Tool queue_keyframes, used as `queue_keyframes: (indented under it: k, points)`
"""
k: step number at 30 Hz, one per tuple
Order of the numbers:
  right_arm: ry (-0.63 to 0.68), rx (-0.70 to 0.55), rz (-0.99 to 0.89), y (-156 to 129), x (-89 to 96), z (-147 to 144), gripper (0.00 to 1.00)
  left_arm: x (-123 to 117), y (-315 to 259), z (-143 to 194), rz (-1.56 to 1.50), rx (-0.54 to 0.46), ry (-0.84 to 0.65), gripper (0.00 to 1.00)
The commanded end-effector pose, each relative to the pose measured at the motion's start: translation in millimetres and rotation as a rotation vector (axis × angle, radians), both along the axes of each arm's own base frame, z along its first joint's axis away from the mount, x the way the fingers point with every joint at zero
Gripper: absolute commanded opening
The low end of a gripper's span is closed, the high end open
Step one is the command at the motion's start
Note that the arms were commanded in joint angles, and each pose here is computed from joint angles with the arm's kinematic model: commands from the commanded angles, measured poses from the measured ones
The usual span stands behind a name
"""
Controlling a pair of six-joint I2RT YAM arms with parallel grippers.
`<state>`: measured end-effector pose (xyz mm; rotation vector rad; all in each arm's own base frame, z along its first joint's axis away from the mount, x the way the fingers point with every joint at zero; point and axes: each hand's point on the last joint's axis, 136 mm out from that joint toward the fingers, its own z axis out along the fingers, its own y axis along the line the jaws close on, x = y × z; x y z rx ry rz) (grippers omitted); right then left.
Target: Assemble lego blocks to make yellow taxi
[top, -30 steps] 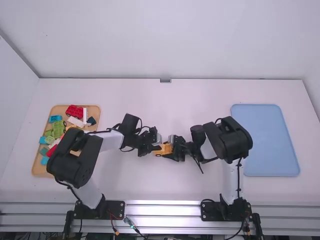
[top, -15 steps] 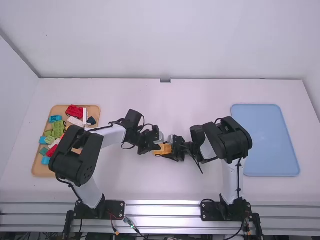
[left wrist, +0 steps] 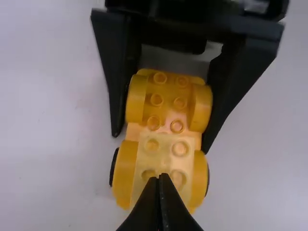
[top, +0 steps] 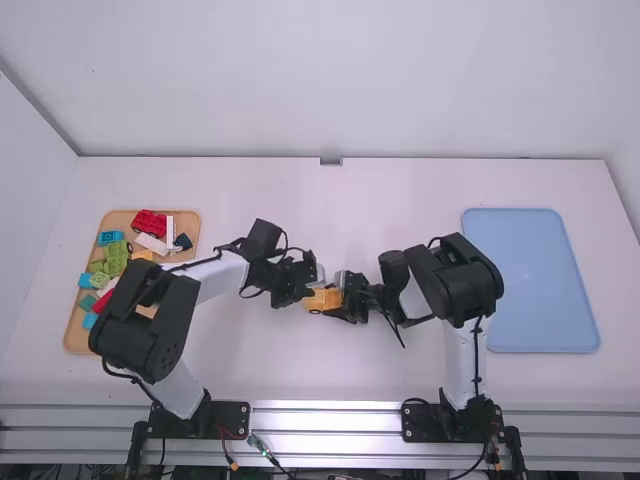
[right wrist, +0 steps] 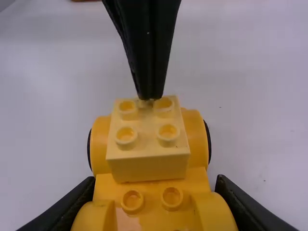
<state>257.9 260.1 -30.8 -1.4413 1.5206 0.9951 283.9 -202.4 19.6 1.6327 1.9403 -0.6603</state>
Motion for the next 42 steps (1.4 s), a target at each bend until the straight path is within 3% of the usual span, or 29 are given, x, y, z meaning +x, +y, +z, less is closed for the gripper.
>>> queue_keyframes:
  k: [1, 8, 13, 28, 37, 40, 42]
  points:
    - [0.046, -0.021, 0.007, -2.2, -11.7, -10.8, 0.49, -3.8, 2.8, -7.2, 0.007, 0.003, 0.006, 0.02]
    - [0.050, -0.021, 0.006, -2.2, -11.8, -10.8, 0.49, -8.5, -20.8, 17.8, -0.089, -0.179, -0.023, 0.02]
    - [0.048, -0.020, 0.005, -2.2, -11.3, -10.6, 0.49, -14.5, -26.9, 26.1, -0.148, -0.239, -0.040, 0.02]
    - [0.048, -0.020, 0.006, -2.0, -11.4, -10.6, 0.49, -24.2, -17.1, -21.9, -0.116, -0.149, 0.085, 0.02]
    - [0.047, -0.016, 0.003, -0.5, -7.8, -8.9, 0.49, -37.9, 10.3, -53.8, -0.100, 0.045, 0.135, 0.02]
    - [0.047, -0.015, 0.001, -0.4, -7.0, -8.7, 0.49, -41.6, 6.6, -52.8, -0.109, 0.015, 0.136, 0.02]
    - [0.049, -0.016, 0.001, -0.5, -7.6, -9.0, 0.49, -37.0, -1.0, -42.1, -0.117, -0.058, 0.115, 0.02]
